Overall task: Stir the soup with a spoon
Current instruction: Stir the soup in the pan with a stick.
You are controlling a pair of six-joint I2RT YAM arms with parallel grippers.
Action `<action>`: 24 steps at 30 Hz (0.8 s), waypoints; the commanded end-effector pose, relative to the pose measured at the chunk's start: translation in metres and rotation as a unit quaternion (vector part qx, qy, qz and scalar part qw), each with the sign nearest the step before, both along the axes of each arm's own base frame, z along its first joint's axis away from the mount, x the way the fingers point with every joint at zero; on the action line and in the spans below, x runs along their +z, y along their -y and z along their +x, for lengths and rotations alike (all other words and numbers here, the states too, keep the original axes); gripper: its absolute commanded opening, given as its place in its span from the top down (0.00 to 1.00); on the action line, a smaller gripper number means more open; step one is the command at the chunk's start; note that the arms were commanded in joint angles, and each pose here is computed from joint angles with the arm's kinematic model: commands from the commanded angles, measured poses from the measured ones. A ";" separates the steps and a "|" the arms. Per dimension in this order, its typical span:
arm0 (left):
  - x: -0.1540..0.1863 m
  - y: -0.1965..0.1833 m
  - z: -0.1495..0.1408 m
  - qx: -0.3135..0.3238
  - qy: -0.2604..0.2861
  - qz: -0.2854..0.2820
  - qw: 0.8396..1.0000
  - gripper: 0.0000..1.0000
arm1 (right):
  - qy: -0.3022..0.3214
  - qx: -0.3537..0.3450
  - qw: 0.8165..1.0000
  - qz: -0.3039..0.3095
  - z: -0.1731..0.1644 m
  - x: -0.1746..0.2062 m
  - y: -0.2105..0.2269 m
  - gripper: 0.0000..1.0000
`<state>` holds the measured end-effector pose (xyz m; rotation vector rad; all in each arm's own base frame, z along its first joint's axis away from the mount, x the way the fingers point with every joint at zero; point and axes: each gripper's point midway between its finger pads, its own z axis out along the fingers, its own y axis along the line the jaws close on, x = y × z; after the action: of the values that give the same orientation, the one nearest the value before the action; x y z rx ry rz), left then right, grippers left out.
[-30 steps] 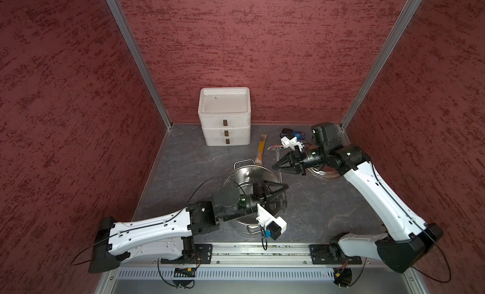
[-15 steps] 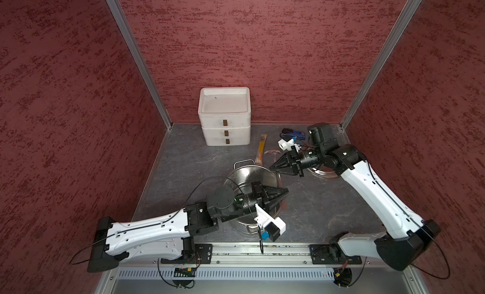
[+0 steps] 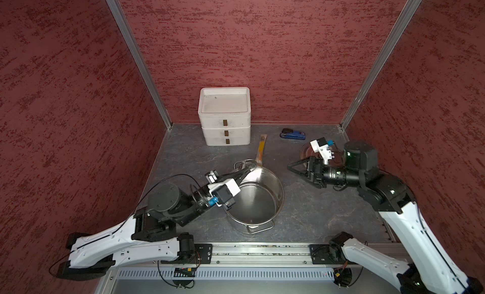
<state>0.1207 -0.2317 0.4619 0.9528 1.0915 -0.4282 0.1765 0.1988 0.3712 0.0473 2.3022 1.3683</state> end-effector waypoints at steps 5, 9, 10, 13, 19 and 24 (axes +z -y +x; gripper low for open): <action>-0.097 -0.004 0.007 0.039 -0.224 0.088 0.970 1.00 | 0.056 -0.118 0.977 -0.169 0.025 -0.044 0.056 0.08; -0.130 0.003 0.029 0.089 -0.238 0.114 0.960 1.00 | 0.082 -0.103 0.971 -0.198 0.040 -0.042 0.052 0.08; -0.137 0.005 0.036 0.098 -0.248 0.114 0.957 1.00 | 0.088 -0.097 0.971 -0.201 0.042 -0.041 0.050 0.08; -0.149 0.009 0.059 0.120 -0.279 0.087 0.949 1.00 | 0.108 -0.087 0.967 -0.213 0.043 -0.039 0.051 0.08; -0.170 0.025 0.102 0.158 -0.302 0.077 0.937 1.00 | 0.132 -0.067 0.962 -0.230 0.033 -0.041 0.055 0.08; -0.177 0.028 0.135 0.191 -0.309 0.066 0.929 1.00 | 0.141 -0.061 0.959 -0.236 0.029 -0.042 0.058 0.08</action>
<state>0.2422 -0.2539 0.2626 0.7869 1.9164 -0.2846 0.2060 0.1451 0.3317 -0.1066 2.2771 0.7371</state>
